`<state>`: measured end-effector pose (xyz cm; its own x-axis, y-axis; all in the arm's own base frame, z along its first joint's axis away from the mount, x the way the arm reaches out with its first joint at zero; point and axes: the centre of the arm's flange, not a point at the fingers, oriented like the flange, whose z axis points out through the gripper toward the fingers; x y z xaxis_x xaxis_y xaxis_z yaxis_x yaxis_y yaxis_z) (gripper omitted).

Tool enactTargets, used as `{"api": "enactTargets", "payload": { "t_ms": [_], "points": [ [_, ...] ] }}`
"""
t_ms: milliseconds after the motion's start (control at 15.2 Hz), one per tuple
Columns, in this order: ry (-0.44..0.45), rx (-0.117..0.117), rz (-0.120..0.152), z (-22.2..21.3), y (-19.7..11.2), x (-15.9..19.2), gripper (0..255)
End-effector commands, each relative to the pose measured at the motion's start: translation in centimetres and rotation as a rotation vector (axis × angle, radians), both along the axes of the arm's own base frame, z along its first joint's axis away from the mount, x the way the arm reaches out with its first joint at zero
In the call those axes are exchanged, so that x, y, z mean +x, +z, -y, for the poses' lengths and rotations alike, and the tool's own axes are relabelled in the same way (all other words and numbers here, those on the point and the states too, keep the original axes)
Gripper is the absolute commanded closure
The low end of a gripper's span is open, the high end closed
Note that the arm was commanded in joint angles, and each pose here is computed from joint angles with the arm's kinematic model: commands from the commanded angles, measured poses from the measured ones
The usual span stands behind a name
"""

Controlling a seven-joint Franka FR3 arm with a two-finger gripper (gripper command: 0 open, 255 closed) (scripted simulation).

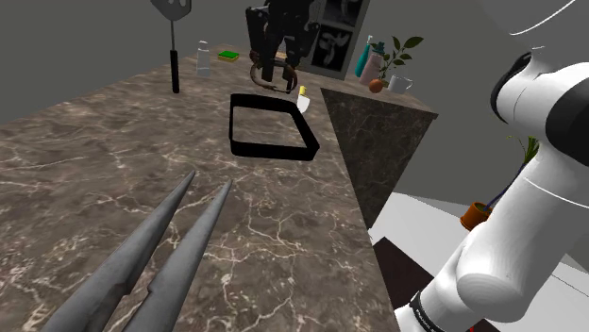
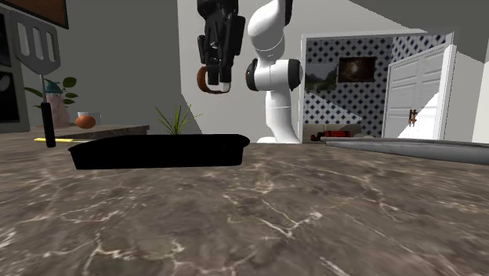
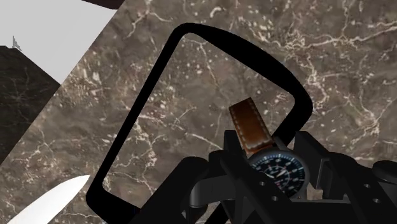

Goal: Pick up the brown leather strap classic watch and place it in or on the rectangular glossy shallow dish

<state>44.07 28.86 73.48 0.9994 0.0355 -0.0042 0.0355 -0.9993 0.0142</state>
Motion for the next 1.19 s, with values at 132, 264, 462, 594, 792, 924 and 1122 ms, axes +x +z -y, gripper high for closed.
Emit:
{"api": "enactTargets", "payload": {
  "t_ms": [132, 264, 462, 594, 792, 924, 1122],
  "points": [
    [0.0, -0.001, 0.0, 3.6, 0.1, 3.7, 255],
    [0.0, -0.001, 0.0, 5.4, 0.2, 5.7, 255],
    [0.0, -0.001, 0.0, 6.0, -0.8, 6.5, 255],
    [0.0, -0.001, 0.0, 6.0, -1.8, 6.5, 255],
    [0.0, -0.001, 0.0, 6.0, -3.4, 6.5, 255],
    [0.0, -0.001, 0.0, 6.0, -4.5, 6.5, 255],
    [0.0, -0.001, 0.0, 6.0, -6.1, 6.5, 255]
  ]
}}
